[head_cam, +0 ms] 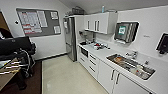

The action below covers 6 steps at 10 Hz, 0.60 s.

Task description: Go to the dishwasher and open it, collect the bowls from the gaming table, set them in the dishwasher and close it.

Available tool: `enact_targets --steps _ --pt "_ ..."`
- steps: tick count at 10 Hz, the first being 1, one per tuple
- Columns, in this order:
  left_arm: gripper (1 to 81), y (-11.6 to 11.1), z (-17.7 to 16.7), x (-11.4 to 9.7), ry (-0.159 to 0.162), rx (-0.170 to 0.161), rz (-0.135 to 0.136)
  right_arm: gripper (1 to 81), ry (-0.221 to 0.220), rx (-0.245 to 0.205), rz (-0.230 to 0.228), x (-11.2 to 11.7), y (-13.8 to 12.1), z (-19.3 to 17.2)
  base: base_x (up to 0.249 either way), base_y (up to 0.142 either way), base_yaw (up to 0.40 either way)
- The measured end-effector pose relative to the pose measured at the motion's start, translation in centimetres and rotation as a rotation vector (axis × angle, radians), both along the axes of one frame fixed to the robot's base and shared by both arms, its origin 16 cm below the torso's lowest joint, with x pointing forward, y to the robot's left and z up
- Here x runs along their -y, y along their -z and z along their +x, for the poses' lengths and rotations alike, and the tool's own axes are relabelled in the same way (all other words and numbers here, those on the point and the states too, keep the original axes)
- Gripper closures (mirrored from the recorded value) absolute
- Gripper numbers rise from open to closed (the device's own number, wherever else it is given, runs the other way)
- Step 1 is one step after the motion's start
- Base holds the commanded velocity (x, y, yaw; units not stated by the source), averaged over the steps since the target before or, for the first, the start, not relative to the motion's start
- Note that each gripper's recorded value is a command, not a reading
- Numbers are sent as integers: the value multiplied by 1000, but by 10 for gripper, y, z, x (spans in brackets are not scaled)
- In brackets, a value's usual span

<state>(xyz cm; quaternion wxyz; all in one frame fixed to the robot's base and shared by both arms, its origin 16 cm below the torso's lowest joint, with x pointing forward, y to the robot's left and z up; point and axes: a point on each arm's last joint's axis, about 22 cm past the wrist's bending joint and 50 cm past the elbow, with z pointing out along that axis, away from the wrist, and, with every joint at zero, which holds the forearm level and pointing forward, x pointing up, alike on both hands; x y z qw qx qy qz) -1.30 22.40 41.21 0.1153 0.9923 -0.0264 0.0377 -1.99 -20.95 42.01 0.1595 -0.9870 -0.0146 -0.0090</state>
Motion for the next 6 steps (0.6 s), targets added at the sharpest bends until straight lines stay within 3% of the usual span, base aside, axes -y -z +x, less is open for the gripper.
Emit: enact_targets --steps 2,4,6 --pt "10 0 -1 -11 -6 2 12 10 1 -1 26 6 -6 0 0 0 373" --pt "10 0 -1 -14 -9 8 13 10 2 -4 18 18 -7 -2 0 0 373" --pt "10 -1 0 -9 -11 15 -7 10 2 -3 36 6 -8 -2 0 0 373"
